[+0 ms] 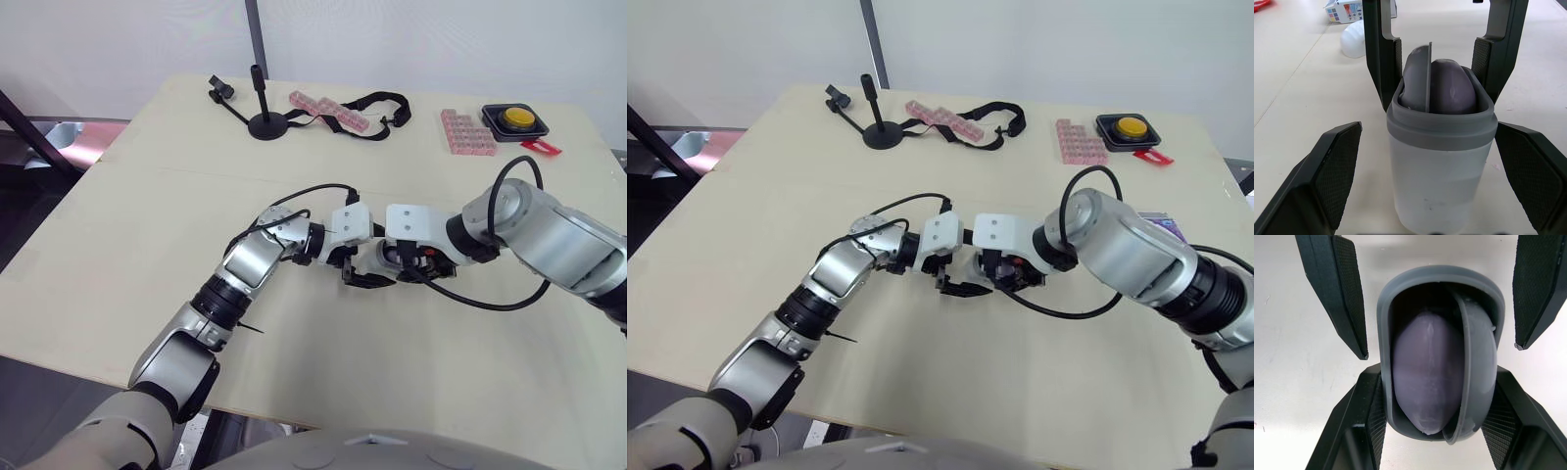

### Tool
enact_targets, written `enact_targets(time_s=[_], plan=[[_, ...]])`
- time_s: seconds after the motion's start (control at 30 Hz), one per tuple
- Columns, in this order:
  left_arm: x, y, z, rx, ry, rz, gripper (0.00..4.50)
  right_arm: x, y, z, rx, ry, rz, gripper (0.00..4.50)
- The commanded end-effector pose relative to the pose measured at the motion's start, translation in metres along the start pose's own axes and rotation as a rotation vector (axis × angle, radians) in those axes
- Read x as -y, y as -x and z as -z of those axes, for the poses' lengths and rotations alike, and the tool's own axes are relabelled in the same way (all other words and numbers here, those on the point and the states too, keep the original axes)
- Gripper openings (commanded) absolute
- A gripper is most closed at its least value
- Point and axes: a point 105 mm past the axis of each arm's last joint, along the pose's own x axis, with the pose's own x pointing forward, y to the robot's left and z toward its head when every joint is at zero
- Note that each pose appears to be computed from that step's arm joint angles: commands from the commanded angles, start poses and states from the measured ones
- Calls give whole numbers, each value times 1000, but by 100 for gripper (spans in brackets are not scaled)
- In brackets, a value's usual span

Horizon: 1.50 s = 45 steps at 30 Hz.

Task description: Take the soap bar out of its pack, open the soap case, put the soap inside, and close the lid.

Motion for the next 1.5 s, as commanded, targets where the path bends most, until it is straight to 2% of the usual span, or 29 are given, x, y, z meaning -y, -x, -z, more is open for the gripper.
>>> enact_targets(time_s=[0.03,0.27,0.3,0.9,0.97,1.1,1.13,1.23,1.5], plan=[[-2,0,-9,21,-31,9,425,3,7,-6,13,28,39,206],[-2,-1,-10,25,-28,18,207,2,6,-4,9,30,38,206],[-2,-1,-10,26,-28,19,189,2,6,-4,8,31,39,206],[0,-4,-9,26,-29,19,189,3,5,-7,31,28,36,206],[0,-4,-8,24,-29,18,189,1,4,-8,38,17,25,303],[2,-3,-7,28,-28,21,189,-2,4,-5,48,-6,5,432],[3,-2,-7,29,-28,21,189,-3,5,-2,53,-19,0,445],[3,0,-5,31,-26,21,189,-3,5,4,71,-47,-3,445],[11,16,-11,134,19,41,189,3,13,17,358,-257,11,445]])
